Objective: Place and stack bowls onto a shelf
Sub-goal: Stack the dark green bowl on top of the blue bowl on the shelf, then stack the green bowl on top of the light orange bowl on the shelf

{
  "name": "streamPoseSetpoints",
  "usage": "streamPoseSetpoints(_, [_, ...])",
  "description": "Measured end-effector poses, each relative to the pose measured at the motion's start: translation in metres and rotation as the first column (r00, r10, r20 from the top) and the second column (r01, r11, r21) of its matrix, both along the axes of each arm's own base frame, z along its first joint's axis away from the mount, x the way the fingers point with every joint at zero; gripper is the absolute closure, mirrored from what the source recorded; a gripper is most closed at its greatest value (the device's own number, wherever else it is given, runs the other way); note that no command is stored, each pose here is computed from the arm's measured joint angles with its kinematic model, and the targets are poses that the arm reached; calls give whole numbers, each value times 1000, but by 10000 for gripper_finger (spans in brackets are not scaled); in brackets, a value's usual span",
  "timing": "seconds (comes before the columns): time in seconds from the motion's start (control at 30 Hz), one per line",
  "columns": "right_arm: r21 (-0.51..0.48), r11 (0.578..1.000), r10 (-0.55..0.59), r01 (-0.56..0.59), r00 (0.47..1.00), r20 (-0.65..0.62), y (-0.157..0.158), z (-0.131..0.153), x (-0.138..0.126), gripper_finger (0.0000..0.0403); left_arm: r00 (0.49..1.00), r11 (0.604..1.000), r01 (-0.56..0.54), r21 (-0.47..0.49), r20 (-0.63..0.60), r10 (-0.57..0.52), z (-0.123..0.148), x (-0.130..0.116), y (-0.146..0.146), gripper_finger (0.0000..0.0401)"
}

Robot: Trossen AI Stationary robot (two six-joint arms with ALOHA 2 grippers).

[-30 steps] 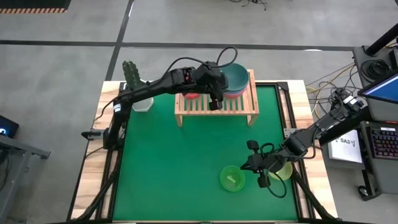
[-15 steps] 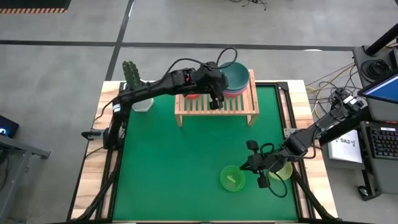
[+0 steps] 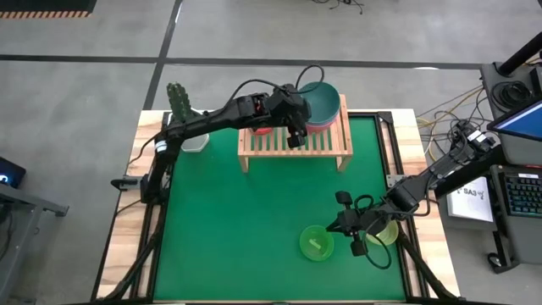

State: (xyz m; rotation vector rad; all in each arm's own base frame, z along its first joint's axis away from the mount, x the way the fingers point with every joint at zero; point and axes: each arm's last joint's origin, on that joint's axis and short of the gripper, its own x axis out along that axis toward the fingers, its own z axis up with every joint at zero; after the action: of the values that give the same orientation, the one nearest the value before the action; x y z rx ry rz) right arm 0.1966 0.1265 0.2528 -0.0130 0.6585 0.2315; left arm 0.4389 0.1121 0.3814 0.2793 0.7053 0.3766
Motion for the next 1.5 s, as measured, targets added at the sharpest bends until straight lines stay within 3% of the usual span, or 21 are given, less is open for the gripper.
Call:
streamPoseSetpoints(0.3, [23,995,-102,102,994,25,-2,1,1,394,982,988,103,-110,-148,-119,8,-21,-73,315])
streamPoseSetpoints(0.43, [69,984,-169,167,985,21,-2,2,2,394,965,982,161,-97,-194,-177,1,-28,-109,315])
streamPoseSetpoints(0.6, [119,962,-247,246,969,-5,-2,-3,4,394,969,984,156,-83,-183,-169,-15,-43,-141,315])
streamPoseSetpoints(0.8, [127,947,-290,296,955,-65,2,-16,10,394,976,971,202,-125,-55,-211,-37,-70,-173,315])
streamPoseSetpoints(1.0, [129,933,-329,337,941,-79,3,-21,16,382,967,957,253,-143,25,-252,-64,-101,-190,315])
streamPoseSetpoints(1.23, [126,928,-342,350,936,-82,-1,-21,19,314,987,962,154,-226,79,-139,-85,-127,-185,315])
streamPoseSetpoints(1.5, [53,926,-362,373,920,-151,2,-47,32,265,990,957,128,-261,91,-108,-105,-136,-183,315])
